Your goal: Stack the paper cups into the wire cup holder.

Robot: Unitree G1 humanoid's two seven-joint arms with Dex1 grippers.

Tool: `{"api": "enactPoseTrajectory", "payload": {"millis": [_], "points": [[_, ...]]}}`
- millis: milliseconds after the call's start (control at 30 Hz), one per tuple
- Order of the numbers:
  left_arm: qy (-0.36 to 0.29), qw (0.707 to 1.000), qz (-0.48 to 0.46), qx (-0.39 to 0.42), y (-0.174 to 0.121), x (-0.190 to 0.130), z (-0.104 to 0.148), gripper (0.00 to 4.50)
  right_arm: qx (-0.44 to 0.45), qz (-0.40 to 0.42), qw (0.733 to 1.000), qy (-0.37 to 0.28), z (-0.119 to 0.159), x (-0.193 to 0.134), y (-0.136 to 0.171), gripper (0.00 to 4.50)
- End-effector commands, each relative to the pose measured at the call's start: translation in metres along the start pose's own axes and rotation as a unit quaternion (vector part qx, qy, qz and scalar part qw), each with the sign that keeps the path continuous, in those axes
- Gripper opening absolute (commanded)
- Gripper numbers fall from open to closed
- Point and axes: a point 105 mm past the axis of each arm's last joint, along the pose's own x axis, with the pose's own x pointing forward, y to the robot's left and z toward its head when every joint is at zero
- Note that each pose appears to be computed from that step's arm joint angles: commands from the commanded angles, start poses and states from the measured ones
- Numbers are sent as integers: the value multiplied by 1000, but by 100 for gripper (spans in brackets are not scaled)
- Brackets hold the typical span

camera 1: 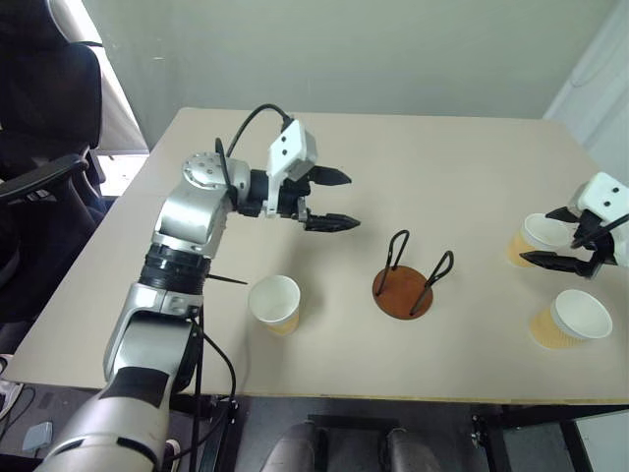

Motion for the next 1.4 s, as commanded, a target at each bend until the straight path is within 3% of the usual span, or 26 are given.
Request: {"api": "enactPoseTrajectory", "payload": {"millis": [33,533,633,967,1000,1267,1400], "points": [[-5,1000,-6,26,-4,-6,11,441,-34,-5,999,19,-2,0,-9,450],[10,1000,10,26,-4,-14,7,441,-47,31,996,71,-25,27,-18,450],[12,1000,10,25,-5,-15,6,450,-52,29,995,78,-26,31,-22,385],[26,999,9,20,-5,-18,0,450,-58,45,994,83,-24,31,-24,23],[28,999,9,20,-4,-19,-1,450,-58,46,994,83,-24,30,-24,2],[36,999,8,21,-3,-22,-3,450,-71,46,995,61,-8,17,-24,2],[37,999,1,17,-5,-26,-3,450,-122,54,991,-9,47,-11,-13,2]]}}
